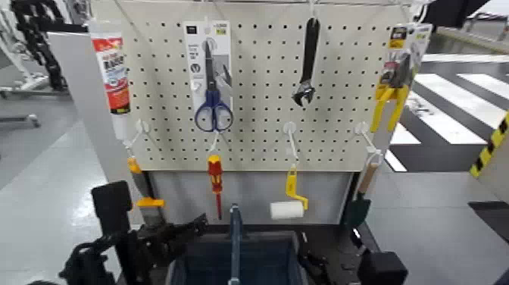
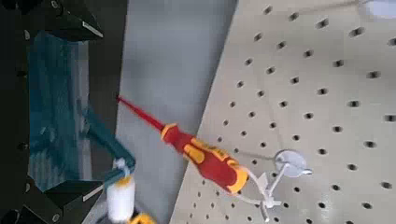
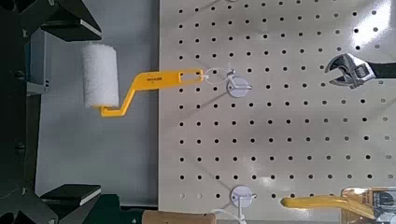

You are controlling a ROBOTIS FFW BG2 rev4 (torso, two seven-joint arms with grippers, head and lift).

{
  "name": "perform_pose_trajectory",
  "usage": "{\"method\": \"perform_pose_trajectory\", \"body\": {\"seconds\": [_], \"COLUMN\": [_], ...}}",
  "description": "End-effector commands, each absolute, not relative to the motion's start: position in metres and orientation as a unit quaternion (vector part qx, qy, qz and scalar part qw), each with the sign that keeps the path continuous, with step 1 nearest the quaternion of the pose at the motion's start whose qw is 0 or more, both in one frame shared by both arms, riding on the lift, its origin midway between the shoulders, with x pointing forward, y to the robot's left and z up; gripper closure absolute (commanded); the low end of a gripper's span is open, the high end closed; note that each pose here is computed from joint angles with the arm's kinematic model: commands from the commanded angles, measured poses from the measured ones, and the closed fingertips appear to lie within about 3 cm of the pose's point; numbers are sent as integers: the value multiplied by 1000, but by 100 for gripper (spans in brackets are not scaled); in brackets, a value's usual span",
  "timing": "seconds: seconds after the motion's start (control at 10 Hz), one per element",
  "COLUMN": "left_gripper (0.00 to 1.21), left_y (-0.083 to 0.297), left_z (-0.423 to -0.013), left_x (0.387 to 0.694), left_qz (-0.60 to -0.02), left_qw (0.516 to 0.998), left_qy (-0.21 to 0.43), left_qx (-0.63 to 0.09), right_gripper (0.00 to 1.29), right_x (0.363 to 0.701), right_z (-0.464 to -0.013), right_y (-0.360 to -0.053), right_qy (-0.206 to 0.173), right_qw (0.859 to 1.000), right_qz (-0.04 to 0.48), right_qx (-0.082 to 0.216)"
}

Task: Place the crate on the table.

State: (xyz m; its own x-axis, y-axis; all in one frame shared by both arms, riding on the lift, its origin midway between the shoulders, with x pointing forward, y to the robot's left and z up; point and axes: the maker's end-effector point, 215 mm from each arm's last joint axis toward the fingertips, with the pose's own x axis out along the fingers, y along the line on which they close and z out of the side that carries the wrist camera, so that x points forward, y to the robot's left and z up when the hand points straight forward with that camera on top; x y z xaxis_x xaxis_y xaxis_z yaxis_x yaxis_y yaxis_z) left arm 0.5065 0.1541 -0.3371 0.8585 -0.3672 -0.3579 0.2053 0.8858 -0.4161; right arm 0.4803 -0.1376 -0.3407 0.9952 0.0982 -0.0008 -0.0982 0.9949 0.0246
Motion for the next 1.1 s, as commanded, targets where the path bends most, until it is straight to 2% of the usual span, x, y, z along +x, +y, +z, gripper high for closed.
{"method": "perform_pose_trajectory", "body": {"seconds": [0.1,0.6,1.1], "left_gripper": [16,17,17], "left_y": [177,204,210], "left_z": [-349,-348,-349], "left_x": [498,480,458], "left_qz": [-102,-53,-27], "left_qw": [971,994,998], "left_qy": [174,98,46], "left_qx": [-128,-12,16], "right_gripper": [14,14,14], "right_x": [480,480,480], "right_z": [-341,-341,-342], "right_y": [-138,-139,-139], "right_qy": [1,0,2], "right_qw": [999,999,999], "right_qz": [50,51,52], "right_qx": [11,10,11]}}
